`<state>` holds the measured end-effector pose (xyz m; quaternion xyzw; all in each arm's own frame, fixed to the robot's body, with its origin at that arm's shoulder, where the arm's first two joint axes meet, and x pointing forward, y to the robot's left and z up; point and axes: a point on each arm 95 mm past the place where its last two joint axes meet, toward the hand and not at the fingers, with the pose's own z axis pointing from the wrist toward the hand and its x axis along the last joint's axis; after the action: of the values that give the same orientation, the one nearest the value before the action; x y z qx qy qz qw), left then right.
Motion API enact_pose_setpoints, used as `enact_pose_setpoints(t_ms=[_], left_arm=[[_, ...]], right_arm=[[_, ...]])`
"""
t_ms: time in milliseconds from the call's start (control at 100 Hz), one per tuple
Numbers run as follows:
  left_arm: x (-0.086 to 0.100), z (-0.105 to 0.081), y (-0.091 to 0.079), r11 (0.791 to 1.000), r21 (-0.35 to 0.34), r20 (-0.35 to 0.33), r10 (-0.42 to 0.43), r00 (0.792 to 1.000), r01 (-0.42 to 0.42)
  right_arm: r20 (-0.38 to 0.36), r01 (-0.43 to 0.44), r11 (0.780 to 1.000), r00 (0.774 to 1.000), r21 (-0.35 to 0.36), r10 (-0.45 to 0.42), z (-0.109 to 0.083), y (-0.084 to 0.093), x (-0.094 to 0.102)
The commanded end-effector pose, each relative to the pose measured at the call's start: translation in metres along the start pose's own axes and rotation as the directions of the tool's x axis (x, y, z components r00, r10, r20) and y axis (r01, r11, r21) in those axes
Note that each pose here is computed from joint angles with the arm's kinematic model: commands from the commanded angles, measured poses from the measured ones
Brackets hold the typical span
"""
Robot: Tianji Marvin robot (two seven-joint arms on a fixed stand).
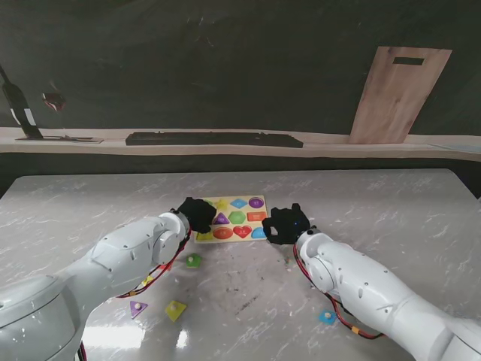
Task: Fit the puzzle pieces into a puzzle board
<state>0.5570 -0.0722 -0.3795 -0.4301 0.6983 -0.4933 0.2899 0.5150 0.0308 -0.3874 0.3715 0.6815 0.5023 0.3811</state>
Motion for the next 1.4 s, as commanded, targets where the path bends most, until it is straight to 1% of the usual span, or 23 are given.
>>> enact_pose_setpoints(t_ms=[0, 120, 220, 340, 470, 590, 690, 750, 850, 1100, 1220, 1390], left_arm=[[0.027, 0.003, 0.016, 0.999, -0.048, -0.062, -0.016, 0.998, 0.013], [0.036, 0.004, 0.015, 0.998, -0.058, -0.1, -0.022, 0.995, 0.016], [0.045, 0.003, 0.015, 0.997, -0.067, -0.133, -0.036, 0.99, 0.027], [0.056, 0.001, 0.016, 0.992, -0.11, -0.173, -0.075, 0.982, 0.057], [0.066, -0.002, 0.017, 0.99, -0.123, -0.203, -0.096, 0.974, 0.072], [0.075, -0.007, 0.014, 0.988, -0.138, -0.232, -0.104, 0.967, 0.073], [0.08, -0.014, 0.012, 0.983, -0.174, -0.26, -0.109, 0.959, 0.065], [0.081, -0.019, 0.012, 0.978, -0.197, -0.27, -0.113, 0.956, 0.06], [0.084, -0.026, 0.013, 0.976, -0.213, -0.284, -0.104, 0.953, 0.043], [0.083, -0.041, 0.016, 0.98, -0.183, -0.324, 0.01, 0.946, -0.073], [0.083, -0.046, 0.018, 0.98, -0.184, -0.319, 0.01, 0.948, -0.072], [0.083, -0.052, 0.021, 0.981, -0.183, -0.318, 0.005, 0.948, -0.067]], right_arm=[[0.014, 0.021, 0.999, 1.0, 0.045, -0.021, -0.012, -0.017, -0.011], [0.012, 0.038, 0.998, 0.999, 0.057, -0.039, -0.021, -0.017, -0.017], [0.003, 0.075, 0.995, 0.997, 0.07, -0.075, -0.03, -0.019, -0.022], [-0.002, 0.099, 0.992, 0.995, 0.082, -0.099, -0.041, -0.02, -0.025], [-0.008, 0.11, 0.99, 0.994, 0.088, -0.11, -0.054, -0.022, -0.026], [-0.028, 0.12, 0.989, 0.993, 0.091, -0.118, -0.066, -0.023, -0.025], [-0.048, 0.121, 0.987, 0.992, 0.103, -0.117, -0.076, -0.022, -0.022], [-0.064, 0.118, 0.987, 0.992, 0.111, -0.111, -0.083, -0.022, -0.019], [-0.095, 0.113, 0.985, 0.99, 0.127, -0.101, -0.093, -0.023, -0.013], [-0.15, 0.094, 0.985, 0.986, 0.142, -0.073, -0.112, -0.026, 0.001], [-0.167, 0.079, 0.987, 0.984, 0.142, -0.055, -0.118, -0.025, 0.007], [-0.184, 0.078, 0.988, 0.981, 0.136, -0.052, -0.123, -0.024, 0.012]])
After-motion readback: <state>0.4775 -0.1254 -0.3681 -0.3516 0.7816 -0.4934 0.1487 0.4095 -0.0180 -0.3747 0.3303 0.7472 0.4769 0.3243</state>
